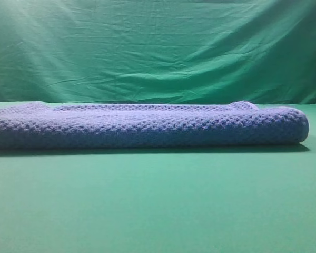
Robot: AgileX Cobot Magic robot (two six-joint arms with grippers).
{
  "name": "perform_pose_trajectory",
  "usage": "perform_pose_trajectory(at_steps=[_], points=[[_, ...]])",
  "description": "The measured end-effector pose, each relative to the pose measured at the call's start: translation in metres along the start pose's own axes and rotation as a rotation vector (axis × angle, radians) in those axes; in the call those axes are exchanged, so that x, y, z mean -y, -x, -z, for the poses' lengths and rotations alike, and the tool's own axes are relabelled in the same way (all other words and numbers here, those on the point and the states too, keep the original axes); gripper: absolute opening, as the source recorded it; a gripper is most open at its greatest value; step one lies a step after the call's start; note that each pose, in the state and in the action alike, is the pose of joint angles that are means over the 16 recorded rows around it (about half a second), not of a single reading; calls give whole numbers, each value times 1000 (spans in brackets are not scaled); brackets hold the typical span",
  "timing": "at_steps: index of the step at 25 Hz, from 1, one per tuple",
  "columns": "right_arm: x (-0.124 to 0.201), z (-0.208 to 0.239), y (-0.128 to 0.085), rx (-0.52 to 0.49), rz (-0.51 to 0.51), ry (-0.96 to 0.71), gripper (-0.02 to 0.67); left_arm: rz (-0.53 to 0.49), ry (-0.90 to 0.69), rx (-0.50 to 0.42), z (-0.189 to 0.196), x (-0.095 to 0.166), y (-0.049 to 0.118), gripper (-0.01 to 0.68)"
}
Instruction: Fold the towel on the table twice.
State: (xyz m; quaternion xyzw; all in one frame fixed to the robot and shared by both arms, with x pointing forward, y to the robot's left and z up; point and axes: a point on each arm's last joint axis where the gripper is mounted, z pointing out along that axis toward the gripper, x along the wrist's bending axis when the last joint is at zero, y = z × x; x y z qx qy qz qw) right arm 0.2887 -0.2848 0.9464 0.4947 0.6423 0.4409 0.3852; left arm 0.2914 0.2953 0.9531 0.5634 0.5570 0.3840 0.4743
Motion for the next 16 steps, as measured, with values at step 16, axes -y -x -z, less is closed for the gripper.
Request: perform_pose_trajectory(at_steps=[16], points=[[0, 0, 0, 0, 0, 0, 0, 0, 0, 0, 0, 0, 0, 0]])
